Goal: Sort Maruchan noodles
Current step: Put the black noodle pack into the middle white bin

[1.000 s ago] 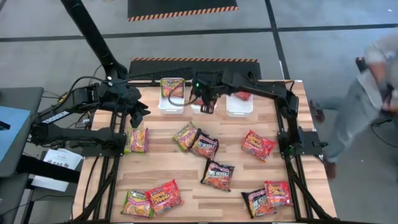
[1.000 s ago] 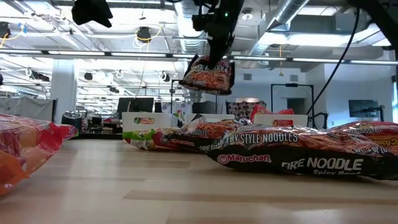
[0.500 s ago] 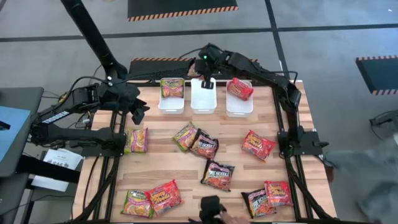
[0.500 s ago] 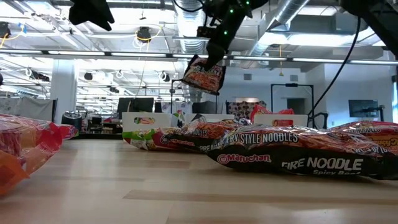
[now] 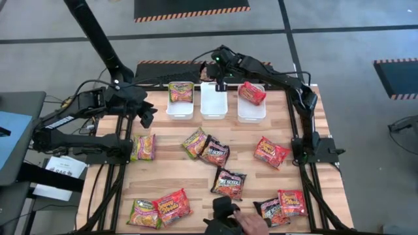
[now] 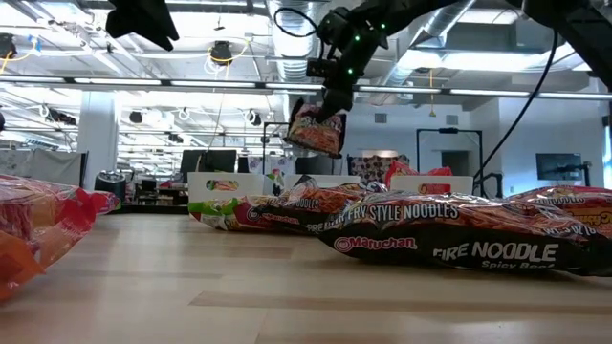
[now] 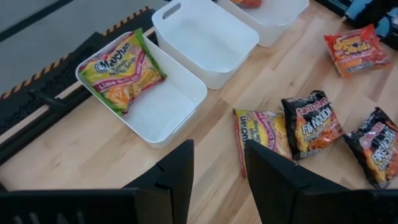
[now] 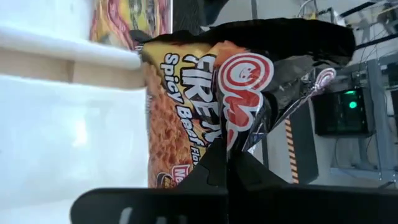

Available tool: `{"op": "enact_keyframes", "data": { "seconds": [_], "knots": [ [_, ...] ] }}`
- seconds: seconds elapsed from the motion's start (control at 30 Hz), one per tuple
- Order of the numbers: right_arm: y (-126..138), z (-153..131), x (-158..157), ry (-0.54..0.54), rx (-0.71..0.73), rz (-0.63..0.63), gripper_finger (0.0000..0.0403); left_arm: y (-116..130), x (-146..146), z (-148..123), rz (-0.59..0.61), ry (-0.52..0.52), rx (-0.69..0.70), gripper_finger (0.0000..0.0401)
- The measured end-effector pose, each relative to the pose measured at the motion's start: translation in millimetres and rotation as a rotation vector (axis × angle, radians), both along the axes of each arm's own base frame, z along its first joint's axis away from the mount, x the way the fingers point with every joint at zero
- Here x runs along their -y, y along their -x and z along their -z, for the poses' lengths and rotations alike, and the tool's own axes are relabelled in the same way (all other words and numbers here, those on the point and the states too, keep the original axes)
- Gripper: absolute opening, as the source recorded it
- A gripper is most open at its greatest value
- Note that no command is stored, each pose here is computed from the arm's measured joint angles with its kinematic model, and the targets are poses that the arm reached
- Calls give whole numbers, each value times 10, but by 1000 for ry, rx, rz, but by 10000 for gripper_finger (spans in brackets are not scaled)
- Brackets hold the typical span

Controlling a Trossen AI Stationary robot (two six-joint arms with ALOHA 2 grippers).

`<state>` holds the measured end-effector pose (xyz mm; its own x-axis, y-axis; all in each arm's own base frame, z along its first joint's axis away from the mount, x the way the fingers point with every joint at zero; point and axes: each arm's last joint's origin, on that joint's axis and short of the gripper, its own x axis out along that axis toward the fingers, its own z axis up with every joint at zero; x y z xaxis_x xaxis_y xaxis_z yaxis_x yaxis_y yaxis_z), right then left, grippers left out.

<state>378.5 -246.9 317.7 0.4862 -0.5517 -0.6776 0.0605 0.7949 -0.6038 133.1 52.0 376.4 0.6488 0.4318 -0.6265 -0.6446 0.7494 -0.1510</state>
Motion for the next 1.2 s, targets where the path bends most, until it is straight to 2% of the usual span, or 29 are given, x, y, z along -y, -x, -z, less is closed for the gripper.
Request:
{"op": "enact_keyframes", "data": {
  "seconds": [0.47, 0.8, 1.2],
  "knots": [
    [-4, 400, -47, -33, -86, -27, 5, -82, -28, 37, -4, 12, -24, 128],
    [-23, 486, -50, -21, -71, -33, 5, -120, -39, 55, -5, 27, -30, 128],
    [-10, 719, -62, -16, -88, -47, 7, -120, -40, 54, -11, 33, -25, 128]
  ]
}}
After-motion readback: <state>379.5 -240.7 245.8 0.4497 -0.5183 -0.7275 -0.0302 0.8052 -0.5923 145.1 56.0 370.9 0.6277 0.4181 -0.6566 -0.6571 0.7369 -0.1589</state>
